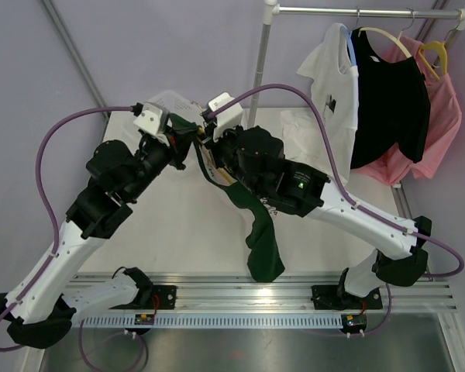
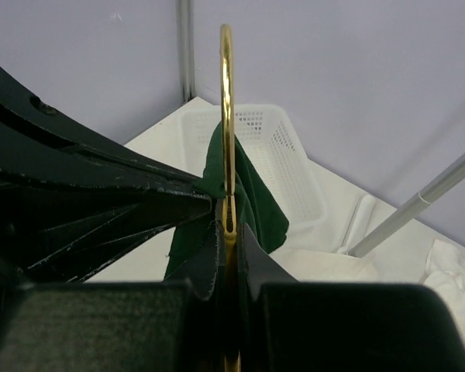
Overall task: Remove the t-shirt from the hanger
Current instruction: Remove the tshirt from the hanger
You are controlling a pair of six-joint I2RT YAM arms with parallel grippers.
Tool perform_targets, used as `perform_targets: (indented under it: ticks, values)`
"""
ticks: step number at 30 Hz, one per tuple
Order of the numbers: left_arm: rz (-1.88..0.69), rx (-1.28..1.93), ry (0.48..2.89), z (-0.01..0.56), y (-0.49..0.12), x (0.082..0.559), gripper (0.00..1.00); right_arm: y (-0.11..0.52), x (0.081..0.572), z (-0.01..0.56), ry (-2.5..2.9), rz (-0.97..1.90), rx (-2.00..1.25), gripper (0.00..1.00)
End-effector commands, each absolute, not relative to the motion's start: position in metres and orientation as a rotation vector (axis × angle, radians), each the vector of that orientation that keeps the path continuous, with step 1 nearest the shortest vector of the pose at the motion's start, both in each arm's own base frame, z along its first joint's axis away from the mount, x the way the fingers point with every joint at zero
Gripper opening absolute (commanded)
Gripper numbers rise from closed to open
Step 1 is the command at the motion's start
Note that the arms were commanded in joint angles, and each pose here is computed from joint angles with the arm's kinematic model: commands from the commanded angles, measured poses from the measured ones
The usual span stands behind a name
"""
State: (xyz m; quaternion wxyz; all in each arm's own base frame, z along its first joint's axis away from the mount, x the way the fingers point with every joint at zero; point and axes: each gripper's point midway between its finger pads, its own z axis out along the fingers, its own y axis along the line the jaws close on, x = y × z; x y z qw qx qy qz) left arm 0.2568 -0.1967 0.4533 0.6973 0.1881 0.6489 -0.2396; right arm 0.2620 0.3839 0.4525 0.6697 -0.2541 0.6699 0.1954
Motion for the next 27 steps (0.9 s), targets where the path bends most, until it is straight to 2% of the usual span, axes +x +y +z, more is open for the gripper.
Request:
perform_targets:
  ticks: [1,10,27]
  values:
    - [-0.607,0.426,1.286,0.516,-0.203,0.234,0.00,0.368,0.268,0.469,1.502,0.384,-0.502,0.00]
    - [-0.665,0.499,1.275,0.521,-0.227,0.222,0.00,0.354,0.270,0.474,1.488,0.348,-0.461,0.00]
    - [-0.661,0.486,1.186,0.567,-0.216,0.208,0.00,0.352,0.270,0.474,1.466,0.365,-0.428,0.00]
